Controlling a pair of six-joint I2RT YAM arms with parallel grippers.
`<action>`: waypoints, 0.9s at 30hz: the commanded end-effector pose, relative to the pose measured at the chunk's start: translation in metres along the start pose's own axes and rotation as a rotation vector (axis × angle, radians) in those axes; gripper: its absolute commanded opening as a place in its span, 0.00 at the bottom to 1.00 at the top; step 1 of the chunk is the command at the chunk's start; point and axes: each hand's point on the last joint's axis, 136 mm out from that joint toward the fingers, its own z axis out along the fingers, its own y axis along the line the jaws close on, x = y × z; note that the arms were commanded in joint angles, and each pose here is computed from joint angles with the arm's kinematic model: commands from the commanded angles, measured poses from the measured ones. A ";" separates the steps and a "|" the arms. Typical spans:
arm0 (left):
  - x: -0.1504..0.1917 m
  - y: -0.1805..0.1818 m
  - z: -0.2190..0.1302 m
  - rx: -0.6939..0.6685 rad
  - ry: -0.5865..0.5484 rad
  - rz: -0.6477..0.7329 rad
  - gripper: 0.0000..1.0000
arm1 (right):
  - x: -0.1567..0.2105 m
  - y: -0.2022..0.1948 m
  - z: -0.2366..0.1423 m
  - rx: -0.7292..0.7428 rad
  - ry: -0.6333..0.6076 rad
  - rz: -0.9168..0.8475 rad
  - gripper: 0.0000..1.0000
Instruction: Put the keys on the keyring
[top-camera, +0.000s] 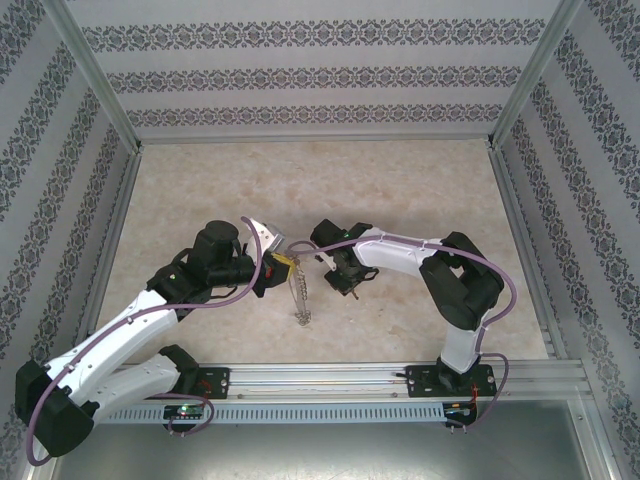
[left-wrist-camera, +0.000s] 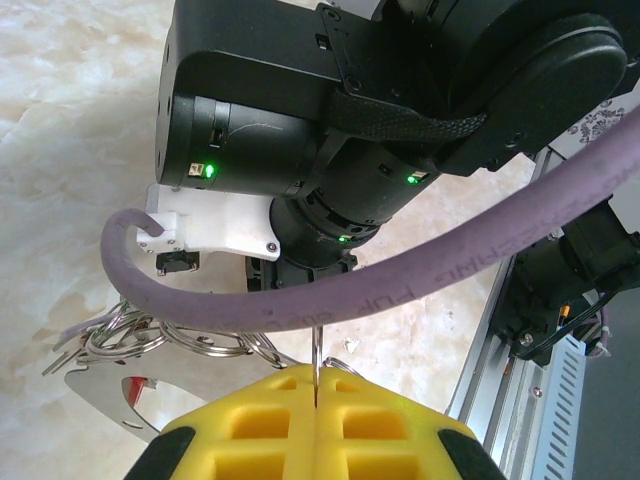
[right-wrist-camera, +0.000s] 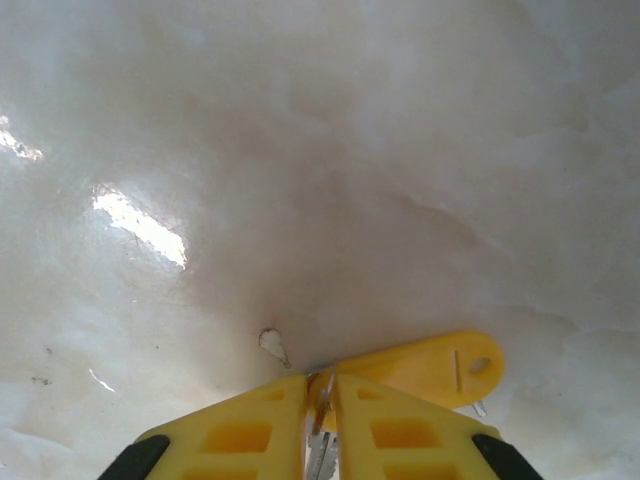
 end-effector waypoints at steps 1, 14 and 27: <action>-0.012 -0.002 -0.005 0.001 -0.036 0.027 0.00 | 0.000 0.000 -0.001 0.011 0.012 -0.007 0.13; -0.014 -0.002 -0.006 -0.001 -0.039 0.029 0.00 | 0.002 0.011 -0.058 -0.073 -0.200 -0.056 0.00; -0.017 -0.005 -0.006 0.018 -0.040 0.035 0.00 | 0.007 0.064 -0.178 -0.446 -0.690 -0.185 0.00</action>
